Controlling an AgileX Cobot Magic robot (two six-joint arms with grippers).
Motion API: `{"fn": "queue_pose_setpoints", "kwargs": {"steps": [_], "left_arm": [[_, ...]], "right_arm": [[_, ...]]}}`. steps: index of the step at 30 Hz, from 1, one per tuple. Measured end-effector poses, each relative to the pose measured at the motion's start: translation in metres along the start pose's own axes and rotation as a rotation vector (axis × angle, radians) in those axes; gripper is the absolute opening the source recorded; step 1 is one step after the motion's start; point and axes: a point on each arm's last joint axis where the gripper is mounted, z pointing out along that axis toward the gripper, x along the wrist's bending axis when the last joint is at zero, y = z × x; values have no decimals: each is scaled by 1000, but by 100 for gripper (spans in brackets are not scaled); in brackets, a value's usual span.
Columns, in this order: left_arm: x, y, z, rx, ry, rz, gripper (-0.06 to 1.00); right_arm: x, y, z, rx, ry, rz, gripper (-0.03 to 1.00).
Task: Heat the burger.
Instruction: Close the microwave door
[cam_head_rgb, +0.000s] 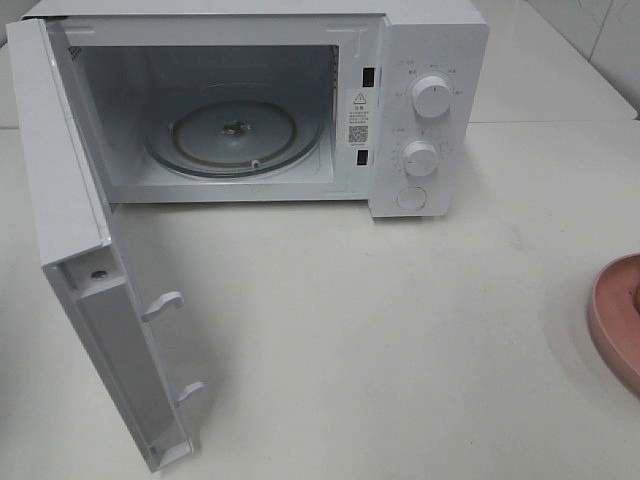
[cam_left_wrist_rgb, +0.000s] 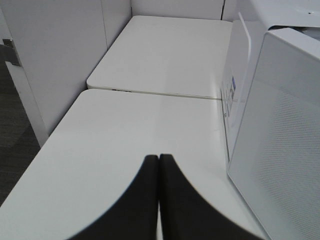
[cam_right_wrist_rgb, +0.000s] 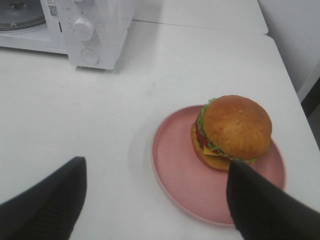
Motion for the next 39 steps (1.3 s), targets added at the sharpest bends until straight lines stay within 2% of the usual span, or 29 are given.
{"fn": "queue_pose_setpoints", "kwargs": {"steps": [10,12,14,16,17,18,19,21,22,23,24,25,39], "left_arm": [[-1,-5,22,-1,-3,33,0],[-6,-8,31,-11,-56,27,0],[-9,-8,33,-20,-81,34,0],[-17,-9,38,-37,-171,76,0],[-17,-9,38,-37,-171,76,0],[-23,-10,41,-40,-234,90,0],[-23,-10,41,-40,-234,90,0],[-32,-16,47,-23,-331,93,0],[-32,-16,47,-23,-331,93,0],[-37,-19,50,-19,-389,100,0],[-37,-19,50,-19,-389,100,0],[-41,-22,53,-20,-435,103,0],[-53,-35,67,-27,-568,50,0]], "right_arm": [[0,0,0,0,0,0,75],[0,0,0,0,0,0,75],[0,0,0,0,0,0,75],[0,0,0,0,0,0,75],[0,0,0,0,0,0,75],[0,0,0,0,0,0,75],[0,0,0,0,0,0,75],[0,0,0,0,0,0,75],[0,0,0,0,0,0,75],[0,0,0,0,0,0,75],[0,0,0,0,0,0,75],[0,0,0,0,0,0,75],[0,0,0,0,0,0,75]]}}
